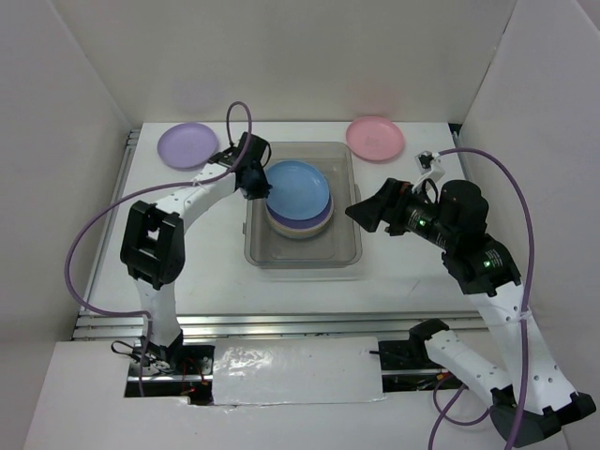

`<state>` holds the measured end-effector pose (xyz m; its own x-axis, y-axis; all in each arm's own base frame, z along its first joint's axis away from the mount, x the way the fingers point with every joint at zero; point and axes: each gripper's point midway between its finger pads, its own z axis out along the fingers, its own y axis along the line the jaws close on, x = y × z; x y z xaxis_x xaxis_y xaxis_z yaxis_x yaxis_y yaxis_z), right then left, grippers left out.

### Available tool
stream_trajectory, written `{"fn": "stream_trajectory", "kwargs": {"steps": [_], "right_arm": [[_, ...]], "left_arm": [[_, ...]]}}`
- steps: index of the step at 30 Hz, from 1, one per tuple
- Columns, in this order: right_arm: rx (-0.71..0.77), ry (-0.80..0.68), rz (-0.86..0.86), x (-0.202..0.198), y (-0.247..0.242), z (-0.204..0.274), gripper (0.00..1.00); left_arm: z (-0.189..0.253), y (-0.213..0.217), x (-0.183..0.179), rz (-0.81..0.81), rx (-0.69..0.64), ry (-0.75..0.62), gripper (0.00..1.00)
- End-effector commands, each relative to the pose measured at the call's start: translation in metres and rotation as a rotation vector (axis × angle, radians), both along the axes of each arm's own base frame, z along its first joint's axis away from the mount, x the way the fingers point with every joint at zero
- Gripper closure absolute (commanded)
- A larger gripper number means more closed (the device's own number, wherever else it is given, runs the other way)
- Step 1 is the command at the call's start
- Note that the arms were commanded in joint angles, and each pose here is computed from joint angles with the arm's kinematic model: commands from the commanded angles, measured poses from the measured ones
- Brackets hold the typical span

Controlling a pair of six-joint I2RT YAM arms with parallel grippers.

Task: Place the plates into the plastic bin on the countertop

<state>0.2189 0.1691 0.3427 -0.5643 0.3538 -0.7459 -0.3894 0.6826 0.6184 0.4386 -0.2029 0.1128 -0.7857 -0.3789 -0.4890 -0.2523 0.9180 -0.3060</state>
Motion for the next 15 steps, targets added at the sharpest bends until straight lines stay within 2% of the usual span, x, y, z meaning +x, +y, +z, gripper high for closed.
{"fn": "stream_trajectory", "kwargs": {"steps": [1, 4, 6, 7, 12, 15], "right_arm": [[0.021, -0.034, 0.014, 0.002, 0.003, 0.009, 0.0], [0.021, -0.034, 0.022, 0.002, 0.004, 0.01, 0.0], [0.024, -0.034, 0.024, 0.002, 0.005, 0.01, 0.0], [0.026, -0.035, 0.024, 0.002, 0.004, 0.011, 0.0], [0.025, -0.039, 0.03, 0.001, 0.006, 0.013, 0.0], [0.026, -0.036, 0.03, 0.003, 0.007, 0.013, 0.0]], "left_arm": [[0.004, -0.013, 0.005, -0.027, -0.043, -0.022, 0.66], [0.012, -0.025, -0.004, -0.054, -0.063, -0.033, 0.44], [0.029, -0.031, -0.009, -0.062, -0.073, -0.075, 0.21], [0.038, -0.037, -0.014, -0.072, -0.073, -0.095, 0.01], [0.117, -0.04, -0.027, -0.073, -0.124, -0.268, 0.01], [0.153, -0.014, -0.031, 0.007, -0.088, -0.323, 0.01]]}}
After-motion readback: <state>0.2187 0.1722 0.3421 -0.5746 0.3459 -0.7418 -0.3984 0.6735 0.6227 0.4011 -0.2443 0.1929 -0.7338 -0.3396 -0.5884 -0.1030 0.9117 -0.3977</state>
